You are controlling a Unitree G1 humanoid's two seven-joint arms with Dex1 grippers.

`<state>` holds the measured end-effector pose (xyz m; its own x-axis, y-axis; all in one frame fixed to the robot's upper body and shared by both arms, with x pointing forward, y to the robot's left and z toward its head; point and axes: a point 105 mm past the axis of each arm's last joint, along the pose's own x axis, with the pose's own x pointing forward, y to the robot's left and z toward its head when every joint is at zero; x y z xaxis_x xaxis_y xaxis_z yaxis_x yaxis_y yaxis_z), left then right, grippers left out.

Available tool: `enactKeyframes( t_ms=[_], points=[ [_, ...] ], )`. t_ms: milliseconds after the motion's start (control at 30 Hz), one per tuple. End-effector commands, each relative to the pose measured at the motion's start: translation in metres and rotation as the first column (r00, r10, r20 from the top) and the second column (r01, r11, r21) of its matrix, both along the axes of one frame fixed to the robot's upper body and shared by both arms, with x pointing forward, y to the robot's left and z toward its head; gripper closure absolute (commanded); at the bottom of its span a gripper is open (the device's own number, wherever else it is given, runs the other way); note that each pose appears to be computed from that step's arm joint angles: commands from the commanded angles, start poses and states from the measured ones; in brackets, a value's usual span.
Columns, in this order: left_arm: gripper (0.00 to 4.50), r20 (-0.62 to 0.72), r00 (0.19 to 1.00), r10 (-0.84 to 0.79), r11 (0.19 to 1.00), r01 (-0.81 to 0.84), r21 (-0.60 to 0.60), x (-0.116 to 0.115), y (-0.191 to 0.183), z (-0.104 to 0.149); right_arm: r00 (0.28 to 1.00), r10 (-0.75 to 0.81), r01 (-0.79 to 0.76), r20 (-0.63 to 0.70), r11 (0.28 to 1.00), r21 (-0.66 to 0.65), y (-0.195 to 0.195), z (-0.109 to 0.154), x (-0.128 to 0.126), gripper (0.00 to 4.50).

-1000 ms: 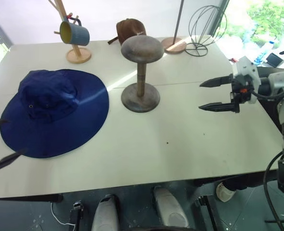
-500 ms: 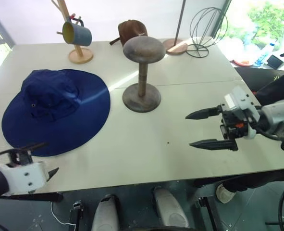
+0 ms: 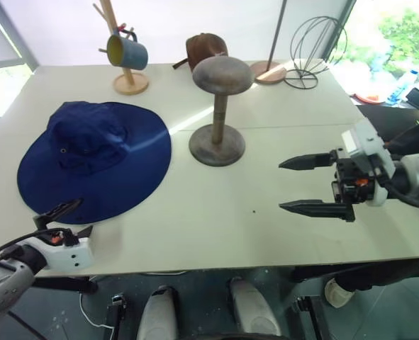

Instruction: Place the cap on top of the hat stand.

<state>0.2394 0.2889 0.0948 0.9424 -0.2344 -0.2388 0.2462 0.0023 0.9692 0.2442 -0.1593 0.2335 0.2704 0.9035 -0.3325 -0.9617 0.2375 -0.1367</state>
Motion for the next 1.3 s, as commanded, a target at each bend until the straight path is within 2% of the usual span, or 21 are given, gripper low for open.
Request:
enactKeyframes(
  t_ms=[33,233,533,667,867,967,1067,1167,1200,1300],
  points=[
    [0.13,0.018,0.997,0.079,0.995,-0.078,-0.054,0.012,0.005,-0.017,0.998,0.000,0.000,0.059,1.000,-0.004,0.000,0.012,-0.002,0.00],
    [0.13,0.039,0.995,0.097,0.994,-0.095,-0.059,0.033,0.004,-0.026,0.998,-0.004,0.004,0.066,1.000,-0.005,0.001,0.013,-0.002,0.00],
    [0.13,0.164,0.981,0.102,0.994,-0.097,-0.041,0.082,0.008,0.004,0.997,-0.014,0.013,0.078,1.000,0.005,0.003,0.012,0.003,0.00],
    [0.13,0.184,0.977,0.108,0.994,-0.106,-0.021,0.103,0.010,0.008,0.996,-0.006,0.005,0.088,1.000,0.012,0.005,0.014,0.005,0.00],
    [0.13,0.183,0.980,0.078,0.997,-0.077,-0.010,0.116,0.009,0.011,0.991,-0.032,0.029,0.132,0.999,0.022,0.002,0.022,0.011,0.00],
    [0.91,0.169,0.983,0.069,0.997,-0.062,-0.042,0.116,0.008,0.013,0.988,-0.063,0.058,0.144,0.997,0.043,-0.001,0.029,0.015,0.00],
    [2.50,0.154,0.985,0.075,0.995,-0.063,-0.080,0.116,0.008,0.017,0.989,-0.077,0.070,0.123,0.996,0.060,-0.004,0.034,0.016,0.00],
    [4.12,0.142,0.986,0.083,0.990,-0.066,-0.126,0.117,0.008,0.026,0.982,-0.095,0.086,0.162,0.995,0.056,-0.006,0.038,0.017,0.00],
    [4.45,0.137,0.986,0.090,0.986,-0.069,-0.153,0.117,0.008,0.031,0.976,-0.108,0.100,0.189,0.994,0.053,-0.007,0.040,0.020,0.00],
    [4.45,0.090,0.985,0.145,0.949,-0.113,-0.294,0.122,0.010,0.046,0.964,-0.133,0.123,0.232,0.991,0.055,-0.009,0.043,0.024,0.00]
  ],
)
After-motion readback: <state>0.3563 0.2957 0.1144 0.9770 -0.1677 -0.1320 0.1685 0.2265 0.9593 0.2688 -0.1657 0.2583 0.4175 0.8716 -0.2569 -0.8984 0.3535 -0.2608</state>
